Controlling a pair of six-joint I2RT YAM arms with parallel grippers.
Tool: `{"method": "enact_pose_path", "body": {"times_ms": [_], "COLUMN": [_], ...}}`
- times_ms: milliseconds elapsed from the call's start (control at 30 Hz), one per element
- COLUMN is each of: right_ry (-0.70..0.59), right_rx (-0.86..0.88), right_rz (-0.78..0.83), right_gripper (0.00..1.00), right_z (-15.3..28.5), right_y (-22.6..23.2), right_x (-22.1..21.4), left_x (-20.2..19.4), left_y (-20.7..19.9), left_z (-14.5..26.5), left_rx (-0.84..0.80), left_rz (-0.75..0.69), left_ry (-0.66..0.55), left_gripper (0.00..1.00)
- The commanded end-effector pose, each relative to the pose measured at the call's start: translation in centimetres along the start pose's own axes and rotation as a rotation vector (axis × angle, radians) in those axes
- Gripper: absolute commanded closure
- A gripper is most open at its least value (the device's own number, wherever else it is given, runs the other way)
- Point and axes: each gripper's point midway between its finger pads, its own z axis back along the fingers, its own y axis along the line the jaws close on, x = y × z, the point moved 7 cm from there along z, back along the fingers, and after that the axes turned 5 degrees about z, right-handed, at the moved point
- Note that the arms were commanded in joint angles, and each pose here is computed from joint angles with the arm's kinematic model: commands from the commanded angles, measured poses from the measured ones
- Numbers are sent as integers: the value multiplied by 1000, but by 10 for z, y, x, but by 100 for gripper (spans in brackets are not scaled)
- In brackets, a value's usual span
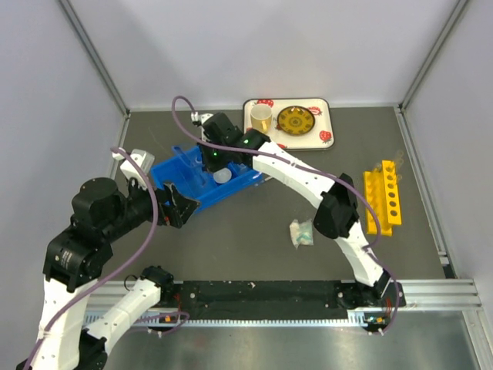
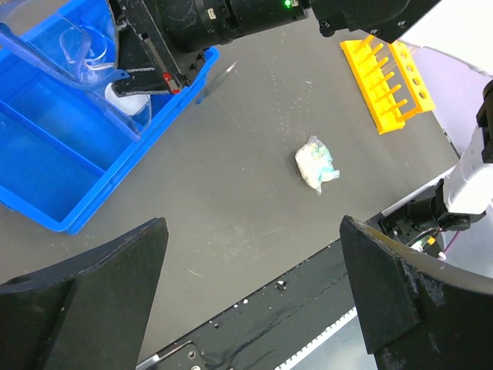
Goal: Organize the chemistry lab equipment
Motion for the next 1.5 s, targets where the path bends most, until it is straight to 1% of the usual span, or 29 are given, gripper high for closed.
{"method": "enact_pose_path", "body": {"times_ms": [0, 267, 400, 933, 1100, 1133, 1200, 1233, 1300, 1400, 1467], "right_ry": [-76, -80, -63, 21, 43, 45, 48, 49, 43, 41, 25], "right_rx": [55, 37, 32, 18, 22, 23, 29, 33, 35, 37, 37], "right_rz": [-15, -31, -71, -156, -156, -155, -153, -152, -148, -139, -124], "right_gripper": [100, 100, 100, 100, 91, 86, 80, 75, 73, 67, 60], "right_z": [-8, -47, -66, -107, -115, -115, -115, -115, -112, -107, -95], "right_y": [11, 3, -6, -45, -48, -48, -49, -47, -47, -46, -43], "right_x": [17, 12, 5, -23, -31, -31, -32, -32, -29, -28, -21], "left_x": [5, 2, 0, 3, 2, 2, 1, 1, 2, 3, 2], "left_y": [-4, -6, -4, -2, 0, 0, 1, 1, 0, 0, 1], "left_z": [6, 7, 4, -11, -19, -20, -23, -25, -27, -30, -34], "left_rx": [-3, -27, -19, -15, -16, -16, -20, -20, -26, -35, -33], "left_rz": [27, 31, 31, 28, 32, 33, 34, 37, 39, 39, 41], "left_ry": [-35, -26, -15, 8, 25, 25, 31, 35, 36, 38, 51], "left_gripper": [1, 1, 1, 1, 1, 1, 1, 1, 1, 1, 1]}}
